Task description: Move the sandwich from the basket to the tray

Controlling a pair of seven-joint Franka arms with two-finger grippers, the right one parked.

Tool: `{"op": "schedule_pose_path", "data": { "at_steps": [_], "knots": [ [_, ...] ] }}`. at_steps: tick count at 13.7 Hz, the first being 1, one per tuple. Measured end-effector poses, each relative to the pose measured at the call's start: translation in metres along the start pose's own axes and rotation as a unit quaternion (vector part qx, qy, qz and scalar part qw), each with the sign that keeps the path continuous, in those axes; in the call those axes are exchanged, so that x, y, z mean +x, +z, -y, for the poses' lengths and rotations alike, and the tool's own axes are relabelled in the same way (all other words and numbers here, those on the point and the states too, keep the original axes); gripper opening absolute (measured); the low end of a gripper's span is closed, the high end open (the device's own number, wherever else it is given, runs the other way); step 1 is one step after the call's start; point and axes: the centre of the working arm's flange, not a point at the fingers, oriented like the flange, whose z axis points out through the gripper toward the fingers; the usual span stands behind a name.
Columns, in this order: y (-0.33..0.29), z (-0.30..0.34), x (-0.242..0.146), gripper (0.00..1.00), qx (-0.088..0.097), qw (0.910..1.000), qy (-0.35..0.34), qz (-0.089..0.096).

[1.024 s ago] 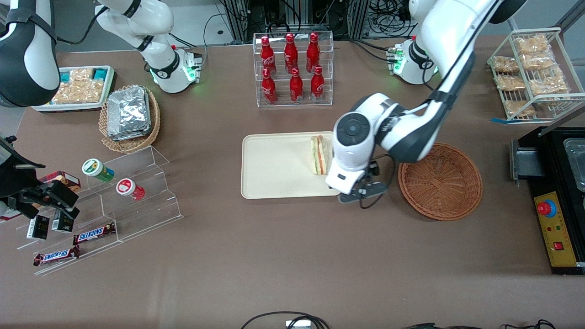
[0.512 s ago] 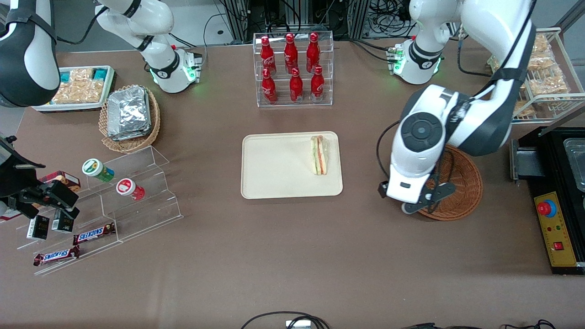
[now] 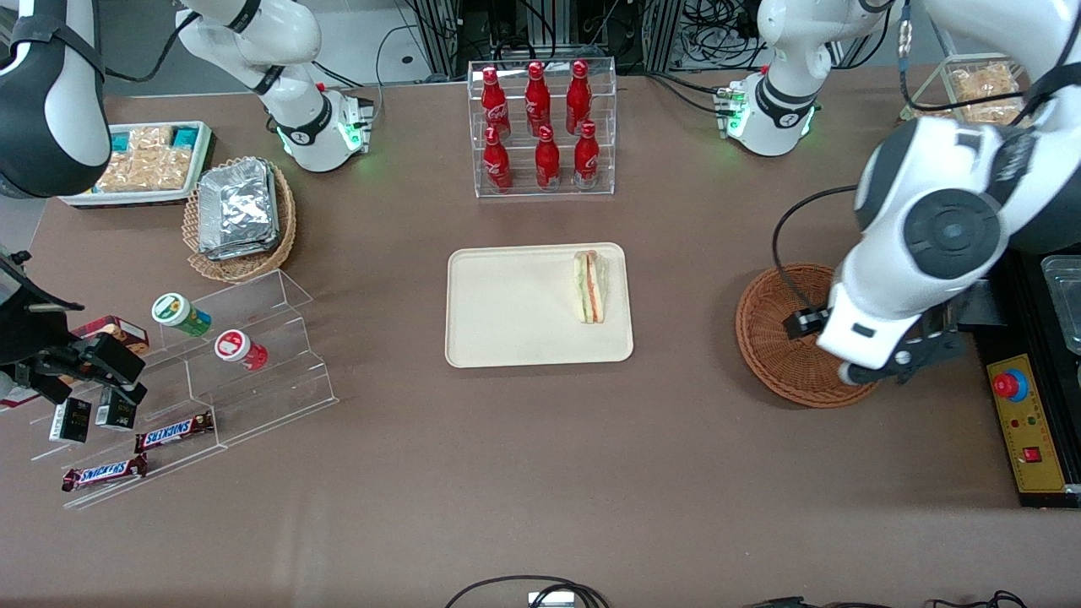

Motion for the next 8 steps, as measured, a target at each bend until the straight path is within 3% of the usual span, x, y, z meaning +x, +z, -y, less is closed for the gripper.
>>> {"op": "schedule_pose_path", "data": {
  "at_steps": [6,8],
  "knots": [
    [-0.043,0.115,-0.003,1.00,-0.051,0.9964,0.068,0.007],
    [-0.055,0.131,-0.012,1.00,-0.056,0.9915,0.117,-0.001]
  ]
}}
